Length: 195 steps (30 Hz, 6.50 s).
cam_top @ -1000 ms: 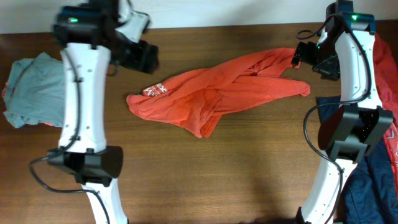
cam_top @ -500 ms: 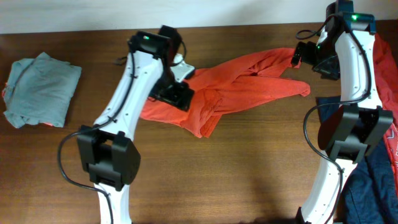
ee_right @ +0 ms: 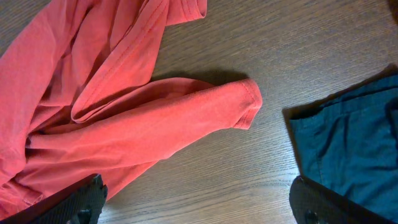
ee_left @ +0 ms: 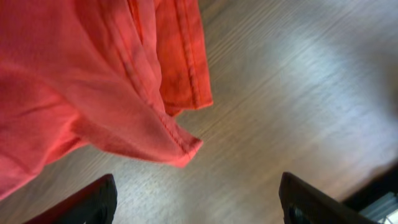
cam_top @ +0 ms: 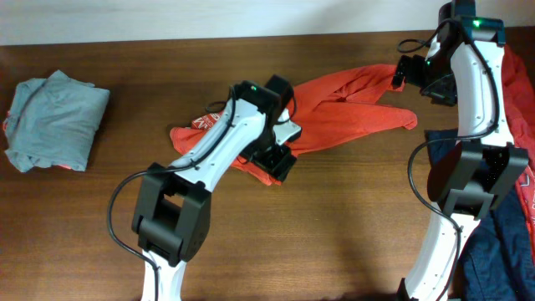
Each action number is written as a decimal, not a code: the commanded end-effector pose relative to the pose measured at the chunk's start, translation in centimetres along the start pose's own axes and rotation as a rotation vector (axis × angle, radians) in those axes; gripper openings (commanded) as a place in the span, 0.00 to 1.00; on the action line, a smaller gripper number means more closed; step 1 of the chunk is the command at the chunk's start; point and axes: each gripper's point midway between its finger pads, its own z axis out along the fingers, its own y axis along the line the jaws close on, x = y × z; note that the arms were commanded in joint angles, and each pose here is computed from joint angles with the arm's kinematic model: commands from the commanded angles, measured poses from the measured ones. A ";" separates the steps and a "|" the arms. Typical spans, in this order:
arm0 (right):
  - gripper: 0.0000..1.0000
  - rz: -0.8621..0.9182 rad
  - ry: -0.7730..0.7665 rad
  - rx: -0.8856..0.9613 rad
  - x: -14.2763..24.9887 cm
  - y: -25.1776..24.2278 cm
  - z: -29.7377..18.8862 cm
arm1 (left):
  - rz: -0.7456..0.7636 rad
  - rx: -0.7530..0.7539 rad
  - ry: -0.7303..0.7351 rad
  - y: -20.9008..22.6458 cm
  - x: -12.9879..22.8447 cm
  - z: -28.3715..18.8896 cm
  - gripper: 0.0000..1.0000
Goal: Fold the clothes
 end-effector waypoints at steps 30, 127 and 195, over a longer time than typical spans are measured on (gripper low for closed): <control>0.99 -0.009 -0.030 -0.013 -0.6 0.4 -0.3 | -0.052 -0.209 -0.026 4.0 0.5 5.7 0.40; 0.69 0.008 -0.455 -0.176 -13.2 7.6 10.8 | -0.394 -0.412 -0.533 10.4 0.9 -25.5 0.01; 0.35 0.217 -0.137 0.182 -6.9 -10.9 0.6 | -0.393 -0.418 -0.551 10.5 0.6 -25.8 0.01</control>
